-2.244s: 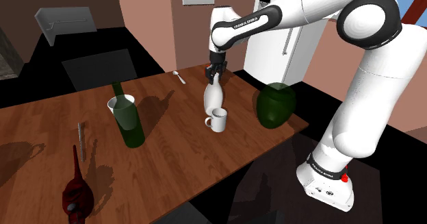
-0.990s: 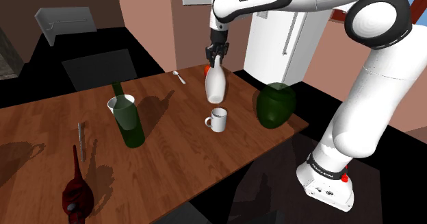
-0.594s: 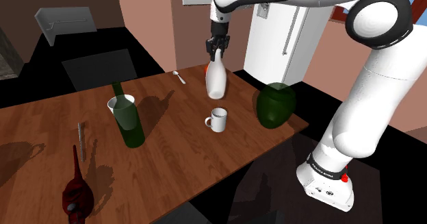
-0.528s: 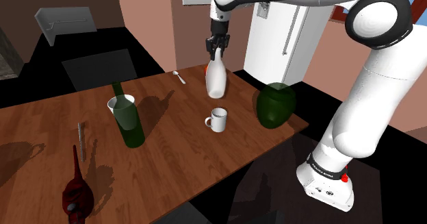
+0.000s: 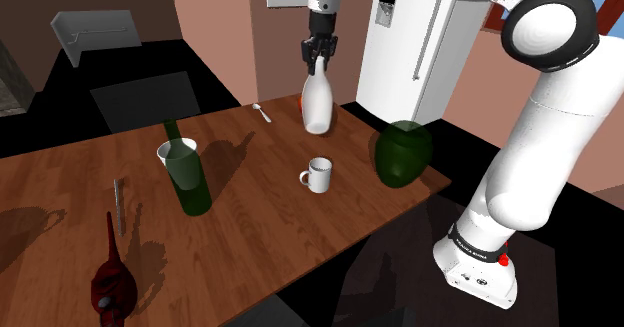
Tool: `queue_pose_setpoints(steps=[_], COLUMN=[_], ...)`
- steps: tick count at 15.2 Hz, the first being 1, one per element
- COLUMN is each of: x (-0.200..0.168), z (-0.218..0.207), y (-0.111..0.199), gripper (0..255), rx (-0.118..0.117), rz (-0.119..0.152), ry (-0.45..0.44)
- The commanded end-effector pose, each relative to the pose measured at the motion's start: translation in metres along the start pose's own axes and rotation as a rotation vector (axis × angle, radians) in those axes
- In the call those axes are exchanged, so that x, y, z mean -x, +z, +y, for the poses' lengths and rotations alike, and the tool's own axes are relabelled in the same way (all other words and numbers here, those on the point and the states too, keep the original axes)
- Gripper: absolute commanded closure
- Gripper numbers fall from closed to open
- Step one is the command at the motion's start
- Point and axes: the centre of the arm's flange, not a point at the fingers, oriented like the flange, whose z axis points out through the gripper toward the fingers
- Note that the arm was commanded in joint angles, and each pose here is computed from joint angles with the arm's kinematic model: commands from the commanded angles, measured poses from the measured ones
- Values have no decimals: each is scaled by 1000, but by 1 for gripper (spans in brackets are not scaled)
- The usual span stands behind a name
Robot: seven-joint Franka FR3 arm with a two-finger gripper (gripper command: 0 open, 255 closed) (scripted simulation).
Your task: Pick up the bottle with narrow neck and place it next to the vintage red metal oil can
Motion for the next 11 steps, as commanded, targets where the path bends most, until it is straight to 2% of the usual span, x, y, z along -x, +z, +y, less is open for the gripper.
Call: queue_pose_setpoints(steps=[1, 11], x=[0, -2], z=[-1, -1], y=[-10, -63], gripper=[255, 255], rx=[0, 0], rz=[0, 0], ry=[0, 0])
